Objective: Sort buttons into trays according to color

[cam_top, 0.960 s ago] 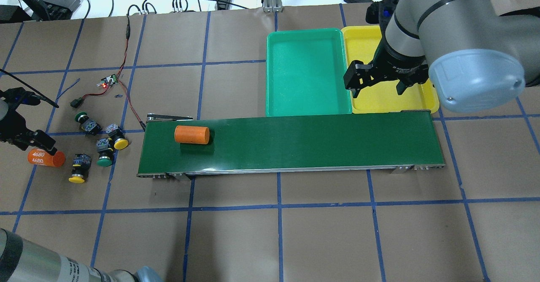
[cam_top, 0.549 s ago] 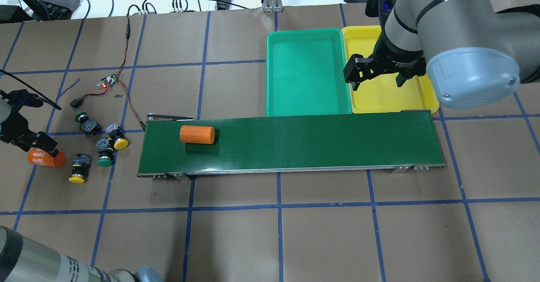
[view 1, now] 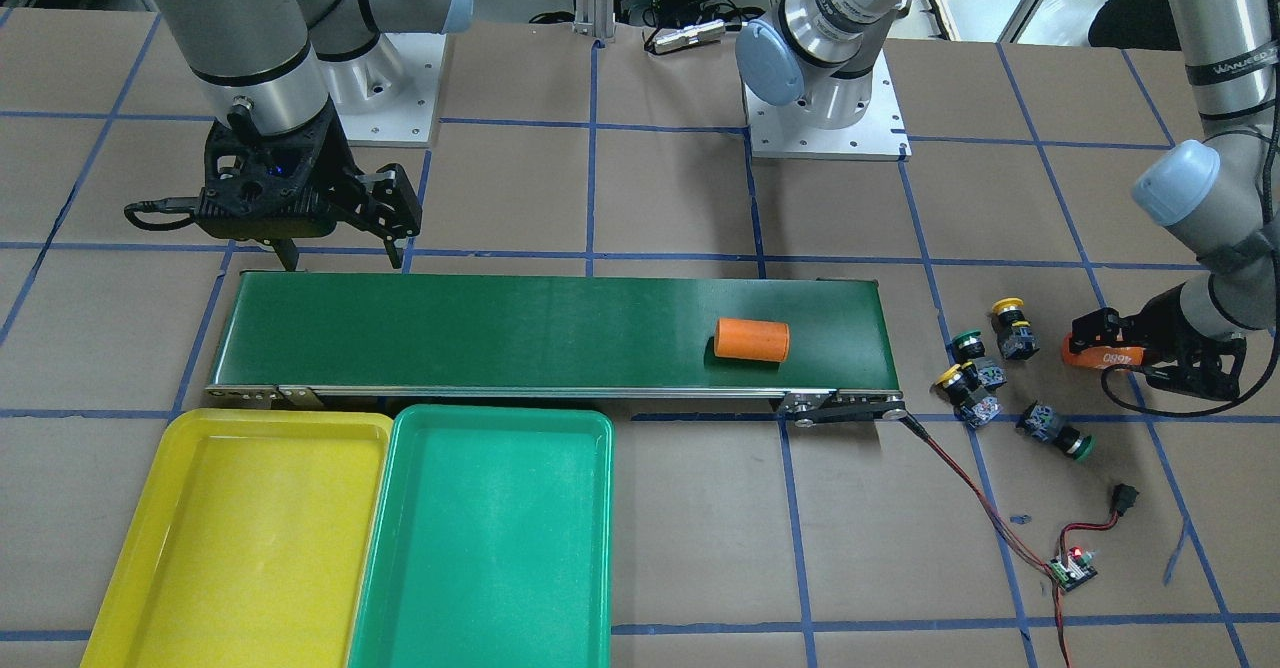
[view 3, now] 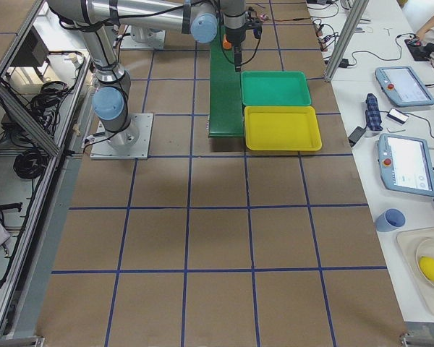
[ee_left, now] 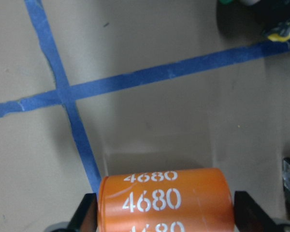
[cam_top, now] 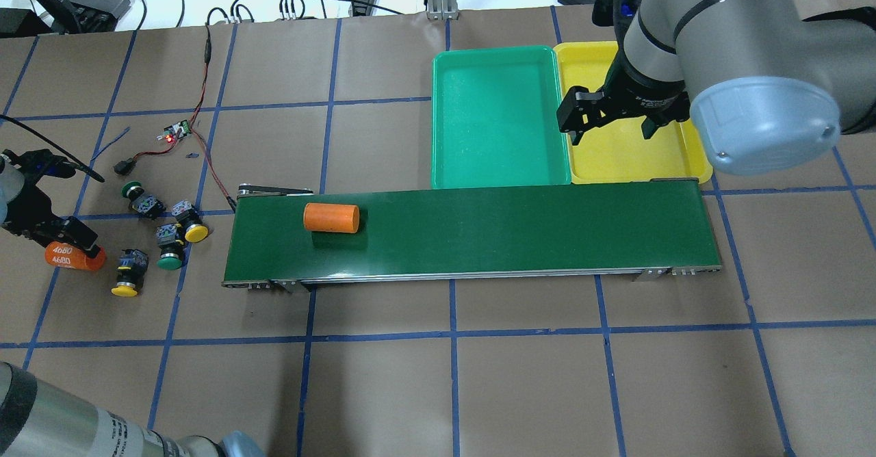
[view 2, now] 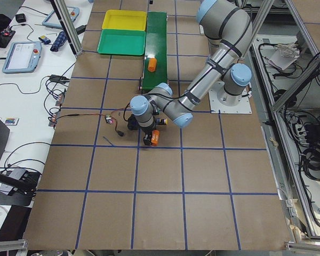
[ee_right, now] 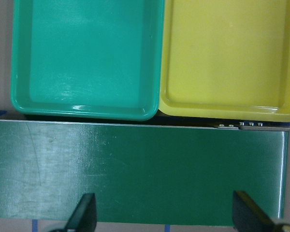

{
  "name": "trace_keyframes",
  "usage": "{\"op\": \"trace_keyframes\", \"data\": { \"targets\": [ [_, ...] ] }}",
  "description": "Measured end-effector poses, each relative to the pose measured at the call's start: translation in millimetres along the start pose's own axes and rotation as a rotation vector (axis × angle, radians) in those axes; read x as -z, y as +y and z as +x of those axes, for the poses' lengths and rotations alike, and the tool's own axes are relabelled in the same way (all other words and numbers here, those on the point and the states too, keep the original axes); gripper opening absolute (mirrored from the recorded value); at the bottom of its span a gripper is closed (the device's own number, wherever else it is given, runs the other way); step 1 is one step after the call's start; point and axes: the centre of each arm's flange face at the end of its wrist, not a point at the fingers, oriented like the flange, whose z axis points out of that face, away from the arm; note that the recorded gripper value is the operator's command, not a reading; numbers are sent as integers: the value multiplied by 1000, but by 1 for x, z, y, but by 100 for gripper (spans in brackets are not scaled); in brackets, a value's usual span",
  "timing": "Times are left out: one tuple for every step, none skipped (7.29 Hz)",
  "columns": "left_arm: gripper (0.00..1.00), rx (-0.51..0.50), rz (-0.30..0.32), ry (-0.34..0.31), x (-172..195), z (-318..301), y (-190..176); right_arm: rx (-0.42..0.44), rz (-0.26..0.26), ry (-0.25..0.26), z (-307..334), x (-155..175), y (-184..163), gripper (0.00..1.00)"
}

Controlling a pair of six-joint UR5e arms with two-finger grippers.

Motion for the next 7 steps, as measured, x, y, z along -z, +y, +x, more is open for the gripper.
{"op": "trace_keyframes", "data": {
  "targets": [
    [100,0,-9,5,-3,0,1,0,0,0,0,0,0,100],
    [100,0,-22,5,-6,-1,2,0,0,0,0,0,0,100],
    [38,1,-32,3,-7,0,3,-1,-1,0,0,-1,0,100],
    [0,5,-36,1,-7,-1,4,-2,-2,-1,0,-1,0,100],
    [0,9,-38,0,-6,-2,4,-2,-3,-1,0,-2,1,100],
    [0,8,-38,0,-1,0,4,-3,-3,-1,0,-2,1,100],
    [0,2,-31,-3,14,4,4,-3,-4,-1,0,-2,1,100]
  ]
}}
